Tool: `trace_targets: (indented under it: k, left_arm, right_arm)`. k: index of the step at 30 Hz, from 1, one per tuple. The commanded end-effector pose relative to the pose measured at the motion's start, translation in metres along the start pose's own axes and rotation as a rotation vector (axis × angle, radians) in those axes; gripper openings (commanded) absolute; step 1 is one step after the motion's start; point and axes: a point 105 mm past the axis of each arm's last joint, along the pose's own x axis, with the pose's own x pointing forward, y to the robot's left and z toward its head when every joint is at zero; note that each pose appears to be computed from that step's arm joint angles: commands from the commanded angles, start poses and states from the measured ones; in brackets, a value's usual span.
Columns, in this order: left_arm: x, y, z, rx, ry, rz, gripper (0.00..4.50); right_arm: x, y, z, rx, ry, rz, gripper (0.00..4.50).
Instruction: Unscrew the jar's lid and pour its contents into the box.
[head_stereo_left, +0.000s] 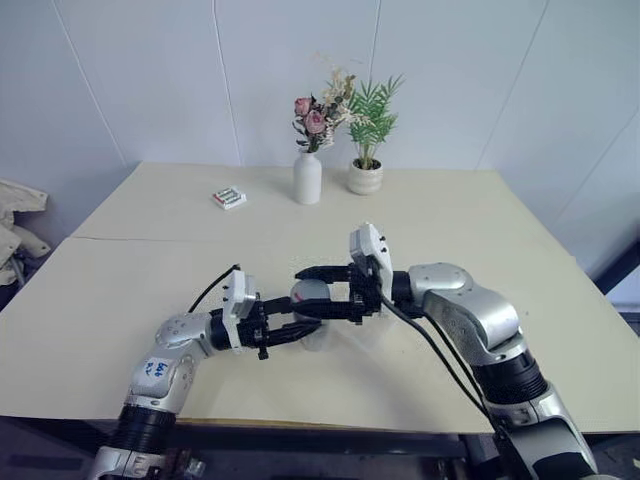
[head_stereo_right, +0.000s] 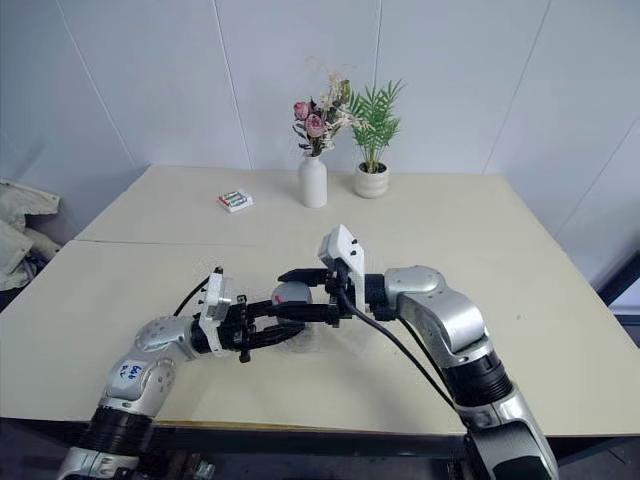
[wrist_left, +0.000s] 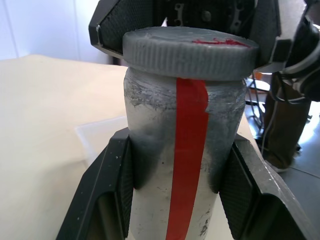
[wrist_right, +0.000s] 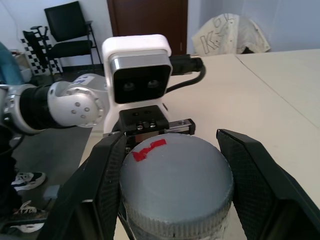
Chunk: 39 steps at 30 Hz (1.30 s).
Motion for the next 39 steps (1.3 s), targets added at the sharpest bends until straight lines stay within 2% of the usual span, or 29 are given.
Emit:
trace_targets:
  k: [1,8,17,22,23,34,39]
  left_arm:
    - [0.000,0.004,0.016,0.038,0.017,-0.058,1.91]
    - [-0.010,-0.002,0.030,0.035,0.053,-0.162,1.91]
    - [-0.013,-0.005,0.028,0.023,0.045,-0.138,1.91]
    - [-0.010,-0.007,0.028,0.019,0.038,-0.144,1.91]
    - [-0.010,-0.007,0.029,0.019,0.037,-0.144,1.91]
    - [-0.009,-0.010,0.029,0.009,0.034,-0.156,1.91]
    - [-0.010,-0.011,0.028,0.000,0.033,-0.157,1.91]
  right_arm:
    - [0.000,0.023,0.022,-0.061,-0.006,0.265,2.56]
    - [-0.013,0.013,0.022,-0.061,0.020,0.318,2.56]
    - [-0.014,0.010,0.019,-0.042,-0.033,0.257,2.56]
    - [-0.014,0.009,0.019,-0.033,-0.049,0.229,4.26]
    - [-0.014,0.008,0.019,-0.036,-0.054,0.224,4.47]
    - [-0.011,-0.002,0.029,-0.090,-0.131,0.152,4.47]
    - [-0.006,0.005,0.031,-0.081,-0.148,0.178,4.47]
